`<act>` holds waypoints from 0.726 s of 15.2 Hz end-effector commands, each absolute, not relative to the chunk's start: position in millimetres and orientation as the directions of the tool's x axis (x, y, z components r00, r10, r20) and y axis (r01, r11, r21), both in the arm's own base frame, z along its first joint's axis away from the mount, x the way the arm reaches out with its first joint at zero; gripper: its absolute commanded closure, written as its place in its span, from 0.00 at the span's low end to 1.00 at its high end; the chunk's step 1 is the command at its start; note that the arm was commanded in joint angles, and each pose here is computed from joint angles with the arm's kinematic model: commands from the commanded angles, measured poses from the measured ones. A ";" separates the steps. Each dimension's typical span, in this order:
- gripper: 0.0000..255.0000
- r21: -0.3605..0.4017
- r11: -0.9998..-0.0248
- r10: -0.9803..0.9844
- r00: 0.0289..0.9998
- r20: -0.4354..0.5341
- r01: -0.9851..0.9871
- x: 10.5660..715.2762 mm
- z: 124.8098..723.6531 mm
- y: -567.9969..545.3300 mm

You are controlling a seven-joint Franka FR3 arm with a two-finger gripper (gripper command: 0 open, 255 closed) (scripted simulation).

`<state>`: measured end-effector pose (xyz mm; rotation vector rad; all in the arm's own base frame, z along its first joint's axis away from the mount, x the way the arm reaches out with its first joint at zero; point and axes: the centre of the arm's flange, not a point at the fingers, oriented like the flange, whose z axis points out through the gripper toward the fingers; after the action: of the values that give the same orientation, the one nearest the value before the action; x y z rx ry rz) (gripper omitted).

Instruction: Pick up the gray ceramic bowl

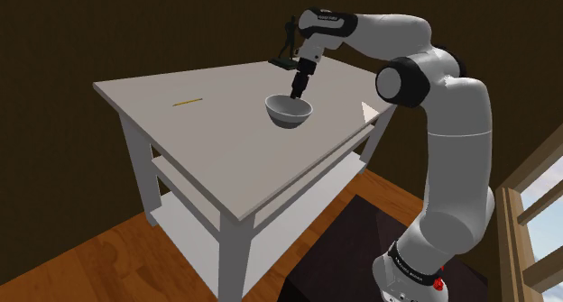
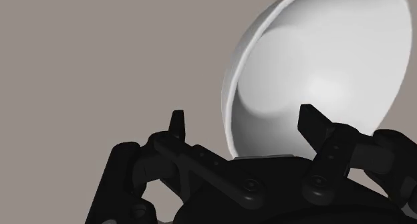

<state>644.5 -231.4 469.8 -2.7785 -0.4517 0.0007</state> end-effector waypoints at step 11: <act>1.00 -0.317 -0.897 0.309 0.950 0.052 0.309 645.8 445.3 -230.7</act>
<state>645.8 -230.4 446.3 -2.7775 -0.4532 -0.0023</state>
